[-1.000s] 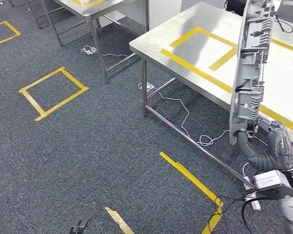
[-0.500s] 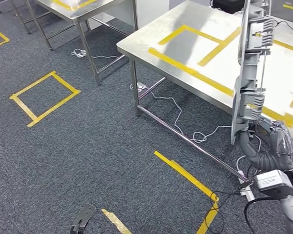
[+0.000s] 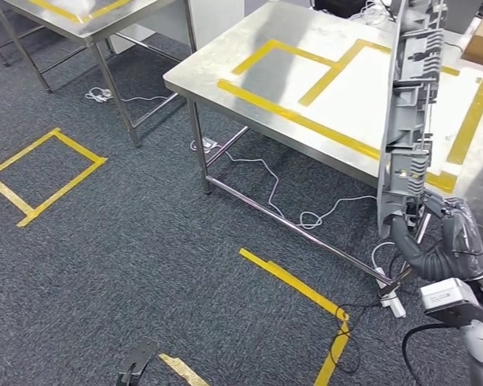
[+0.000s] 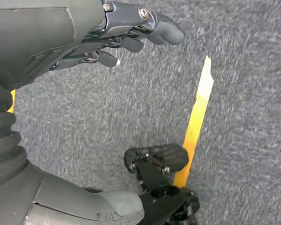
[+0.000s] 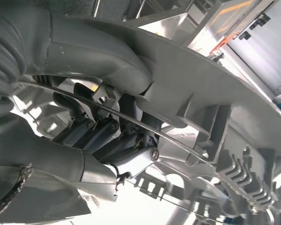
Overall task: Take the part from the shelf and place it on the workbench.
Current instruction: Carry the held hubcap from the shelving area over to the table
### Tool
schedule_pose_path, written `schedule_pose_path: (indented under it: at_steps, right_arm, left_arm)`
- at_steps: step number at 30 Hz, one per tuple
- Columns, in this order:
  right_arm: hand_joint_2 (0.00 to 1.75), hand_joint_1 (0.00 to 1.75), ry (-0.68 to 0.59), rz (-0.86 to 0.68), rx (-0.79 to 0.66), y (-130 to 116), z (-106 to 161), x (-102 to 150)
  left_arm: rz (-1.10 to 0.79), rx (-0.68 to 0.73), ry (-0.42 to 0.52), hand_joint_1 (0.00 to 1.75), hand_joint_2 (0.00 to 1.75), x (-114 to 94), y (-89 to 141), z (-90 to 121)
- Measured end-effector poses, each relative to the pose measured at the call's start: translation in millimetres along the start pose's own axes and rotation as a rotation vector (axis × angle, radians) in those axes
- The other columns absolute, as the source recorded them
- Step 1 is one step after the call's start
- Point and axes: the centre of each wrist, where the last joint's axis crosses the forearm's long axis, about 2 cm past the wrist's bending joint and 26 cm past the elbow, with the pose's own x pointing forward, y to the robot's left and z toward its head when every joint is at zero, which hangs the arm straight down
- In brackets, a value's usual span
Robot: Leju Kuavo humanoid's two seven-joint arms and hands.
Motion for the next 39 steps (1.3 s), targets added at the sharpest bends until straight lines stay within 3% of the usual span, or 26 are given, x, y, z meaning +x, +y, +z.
schedule_pose_path:
  at_steps: [39]
  right_arm:
    - [1.75,1.75,0.008,0.064,0.03,3,-12,-6]
  left_arm:
    - [0.01,-0.06,0.003,0.0,1.75,0,3,-1]
